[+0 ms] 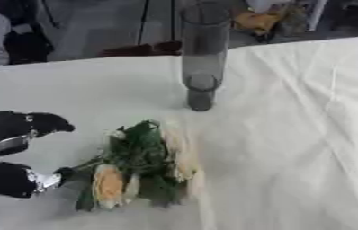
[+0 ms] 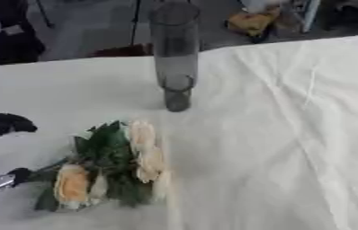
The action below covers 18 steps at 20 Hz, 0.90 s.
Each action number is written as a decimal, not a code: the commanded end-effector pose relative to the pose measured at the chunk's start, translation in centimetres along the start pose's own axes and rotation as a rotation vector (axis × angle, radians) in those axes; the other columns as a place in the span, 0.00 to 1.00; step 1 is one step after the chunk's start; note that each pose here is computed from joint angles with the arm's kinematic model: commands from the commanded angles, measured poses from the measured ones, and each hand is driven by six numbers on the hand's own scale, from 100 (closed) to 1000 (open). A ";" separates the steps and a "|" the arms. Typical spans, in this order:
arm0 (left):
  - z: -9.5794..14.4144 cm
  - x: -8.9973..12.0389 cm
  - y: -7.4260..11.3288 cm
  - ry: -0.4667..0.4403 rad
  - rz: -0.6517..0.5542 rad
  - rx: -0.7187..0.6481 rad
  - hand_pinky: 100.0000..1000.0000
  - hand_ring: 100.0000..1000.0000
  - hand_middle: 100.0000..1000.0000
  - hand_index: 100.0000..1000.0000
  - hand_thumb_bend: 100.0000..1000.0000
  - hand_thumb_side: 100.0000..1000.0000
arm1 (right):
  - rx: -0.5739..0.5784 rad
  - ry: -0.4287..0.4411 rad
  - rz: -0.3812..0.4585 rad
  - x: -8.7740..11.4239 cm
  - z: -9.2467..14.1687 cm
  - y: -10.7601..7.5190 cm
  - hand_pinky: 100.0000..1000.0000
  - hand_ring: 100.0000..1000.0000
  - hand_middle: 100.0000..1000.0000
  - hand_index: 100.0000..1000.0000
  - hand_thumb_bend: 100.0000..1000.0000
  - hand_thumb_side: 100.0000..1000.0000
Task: Arrange flowers into the vase.
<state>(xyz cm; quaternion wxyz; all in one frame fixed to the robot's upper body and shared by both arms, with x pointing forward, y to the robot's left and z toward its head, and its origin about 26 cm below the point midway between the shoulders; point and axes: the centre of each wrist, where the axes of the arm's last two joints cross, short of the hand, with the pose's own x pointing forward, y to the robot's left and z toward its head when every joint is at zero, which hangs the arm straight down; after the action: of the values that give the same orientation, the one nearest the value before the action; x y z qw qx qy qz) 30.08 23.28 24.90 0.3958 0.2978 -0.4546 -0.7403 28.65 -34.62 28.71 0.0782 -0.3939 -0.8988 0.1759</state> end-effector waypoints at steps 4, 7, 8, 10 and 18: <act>-0.3 0.1 0.1 0.018 -0.022 0.020 0.82 0.91 0.91 1.00 0.39 0.78 | -0.014 -0.028 -0.006 0.4 -0.8 -0.4 0.82 1.00 0.82 0.82 0.00 1.00; -1.1 -0.1 -0.4 0.005 -0.020 0.008 0.83 0.92 0.92 1.00 0.48 0.79 | -0.015 -0.027 -0.010 0.4 -0.8 -0.4 0.82 1.00 0.81 0.81 0.00 1.00; -1.3 -0.2 -0.6 0.002 -0.019 0.002 0.83 0.92 0.92 1.00 0.48 0.79 | -0.015 -0.027 -0.011 0.4 -0.8 -0.3 0.82 1.00 0.81 0.81 0.00 1.00; -1.8 -0.4 -0.7 0.007 -0.028 0.001 0.83 0.92 0.92 1.00 0.48 0.79 | -0.014 -0.026 -0.013 0.4 -0.8 -0.3 0.82 1.00 0.81 0.81 0.00 1.00; -4.9 -1.8 -1.9 0.060 -0.055 -0.004 0.80 0.89 0.89 0.99 0.37 0.80 | -0.013 -0.024 -0.026 0.5 -0.8 -0.1 0.82 1.00 0.81 0.81 0.00 1.00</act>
<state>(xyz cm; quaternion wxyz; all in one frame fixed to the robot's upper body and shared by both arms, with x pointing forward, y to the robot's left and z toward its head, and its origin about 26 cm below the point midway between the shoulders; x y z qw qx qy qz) 33.89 22.83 20.83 0.3950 0.3136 -0.4331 -0.7470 28.81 -34.28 28.54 0.0816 -0.3836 -0.9037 0.1716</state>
